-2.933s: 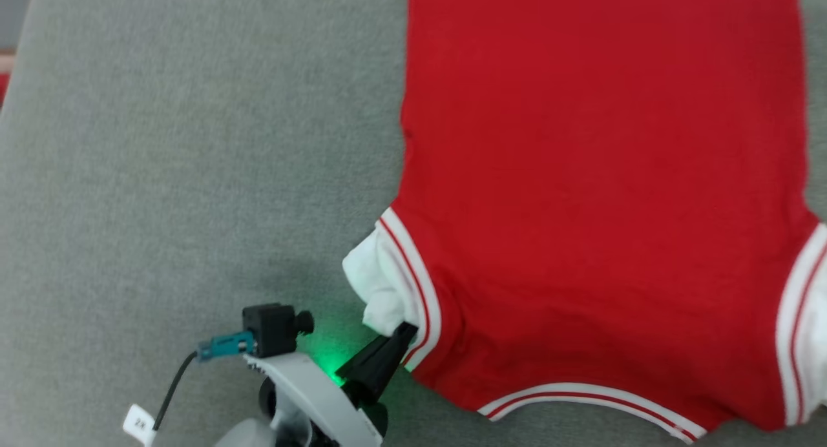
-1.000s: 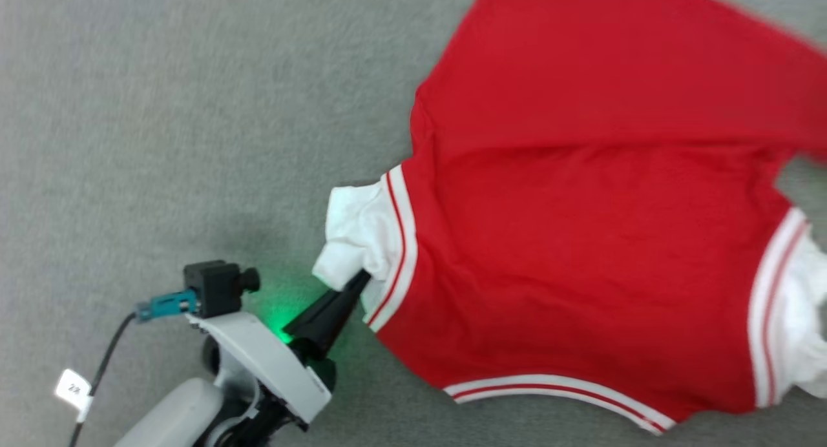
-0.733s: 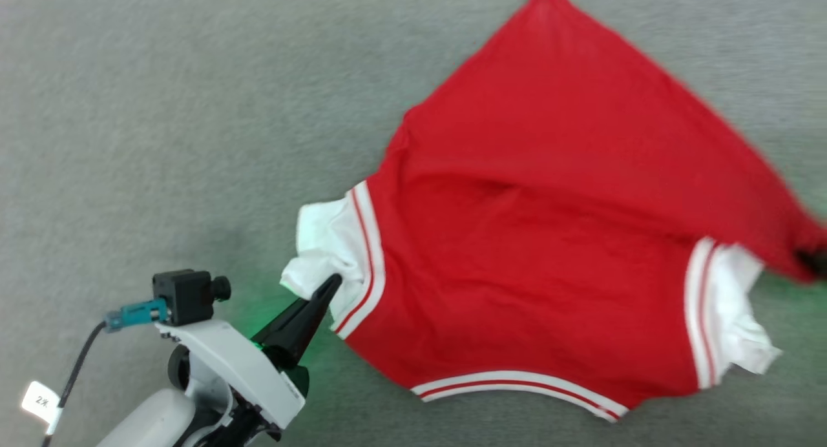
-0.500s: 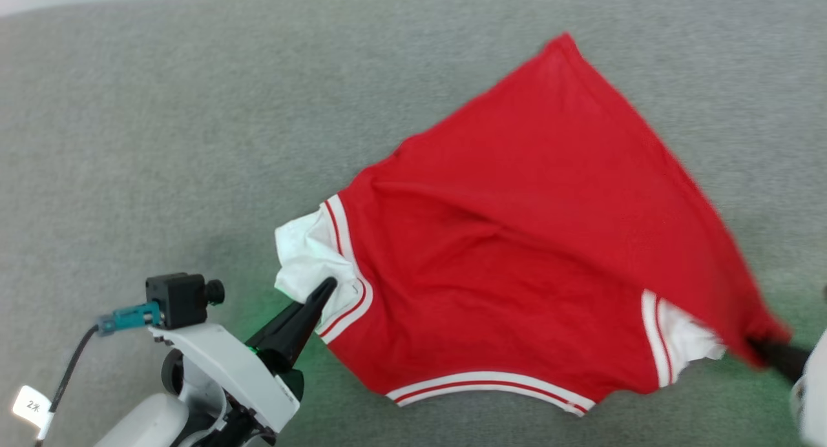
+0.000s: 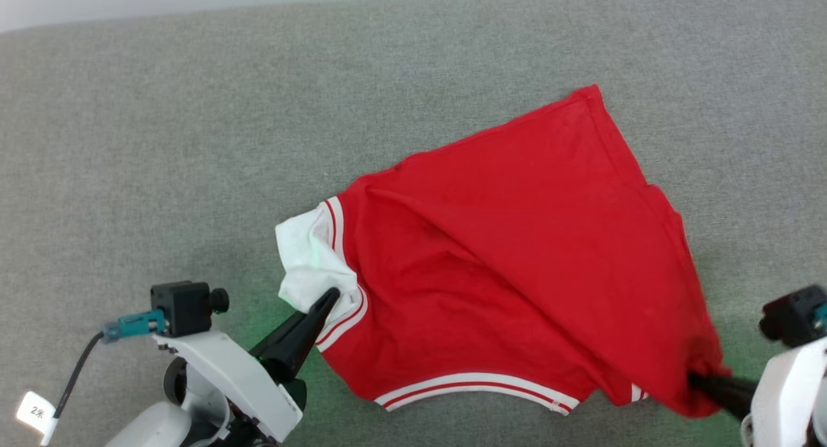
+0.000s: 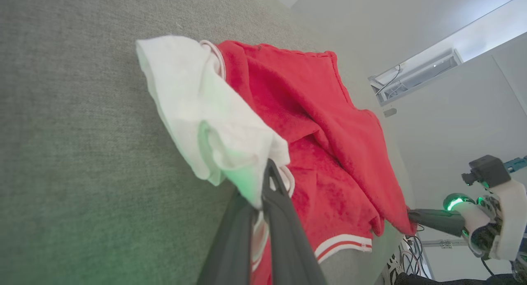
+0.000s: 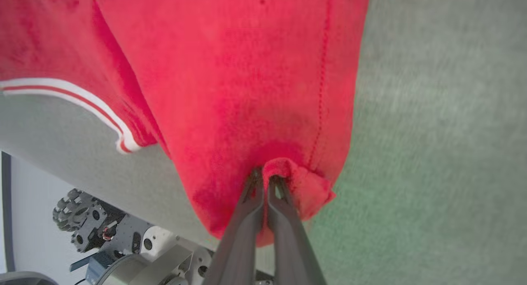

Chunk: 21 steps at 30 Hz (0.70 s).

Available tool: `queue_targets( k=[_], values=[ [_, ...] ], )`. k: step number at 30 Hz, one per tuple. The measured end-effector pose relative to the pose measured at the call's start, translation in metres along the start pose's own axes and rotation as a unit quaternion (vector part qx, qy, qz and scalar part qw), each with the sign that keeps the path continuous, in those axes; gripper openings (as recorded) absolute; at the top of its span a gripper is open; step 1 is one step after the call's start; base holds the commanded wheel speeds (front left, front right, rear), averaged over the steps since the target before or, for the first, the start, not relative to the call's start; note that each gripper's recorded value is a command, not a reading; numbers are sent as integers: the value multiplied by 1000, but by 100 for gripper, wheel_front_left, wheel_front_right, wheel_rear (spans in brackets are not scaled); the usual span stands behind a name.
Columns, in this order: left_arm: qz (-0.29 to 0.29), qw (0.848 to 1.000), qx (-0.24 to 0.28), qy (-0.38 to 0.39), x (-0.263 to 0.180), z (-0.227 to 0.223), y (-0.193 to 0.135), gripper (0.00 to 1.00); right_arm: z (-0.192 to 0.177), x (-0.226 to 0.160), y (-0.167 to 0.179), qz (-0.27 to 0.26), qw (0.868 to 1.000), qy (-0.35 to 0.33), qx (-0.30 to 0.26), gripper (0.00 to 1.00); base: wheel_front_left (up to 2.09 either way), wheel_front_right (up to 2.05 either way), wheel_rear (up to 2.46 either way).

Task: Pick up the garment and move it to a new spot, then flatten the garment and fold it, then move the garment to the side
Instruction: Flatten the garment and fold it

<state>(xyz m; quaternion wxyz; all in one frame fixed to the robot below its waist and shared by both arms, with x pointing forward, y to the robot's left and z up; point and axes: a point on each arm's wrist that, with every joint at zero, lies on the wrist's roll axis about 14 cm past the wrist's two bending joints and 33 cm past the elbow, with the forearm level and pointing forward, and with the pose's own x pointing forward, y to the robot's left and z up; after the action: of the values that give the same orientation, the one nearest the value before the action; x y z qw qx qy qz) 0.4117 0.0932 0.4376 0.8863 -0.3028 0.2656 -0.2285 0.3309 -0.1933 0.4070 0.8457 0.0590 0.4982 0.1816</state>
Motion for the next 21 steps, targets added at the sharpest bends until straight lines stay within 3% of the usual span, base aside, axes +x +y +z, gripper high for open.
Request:
queue_targets(
  k=[1, 9, 14, 18, 21],
  values=[
    [1, 1000, 0, 1, 0, -1, 0, 0, 6, -1, -2, -3, 1000, -8, -7, 100, 0, 0, 0],
    [1, 1000, -8, -1, 0, -2, 1, 0, 72, -38, -19, -28, 994, -88, -55, 100, 0, 0, 0],
    [-6, 1000, -11, -4, 9, 0, 0, 0, 145, -62, -32, -68, 976, -175, -111, 100, 0, 0, 0],
    [-13, 1000, -13, -4, 19, 1, 3, 0, 207, -52, -27, -61, 958, -245, -137, 100, 0, 0, 0],
    [-15, 1000, -17, 0, 28, -1, 8, 0, 227, -17, -28, -55, 961, -231, -145, 100, 0, 0, 0]
  ],
)
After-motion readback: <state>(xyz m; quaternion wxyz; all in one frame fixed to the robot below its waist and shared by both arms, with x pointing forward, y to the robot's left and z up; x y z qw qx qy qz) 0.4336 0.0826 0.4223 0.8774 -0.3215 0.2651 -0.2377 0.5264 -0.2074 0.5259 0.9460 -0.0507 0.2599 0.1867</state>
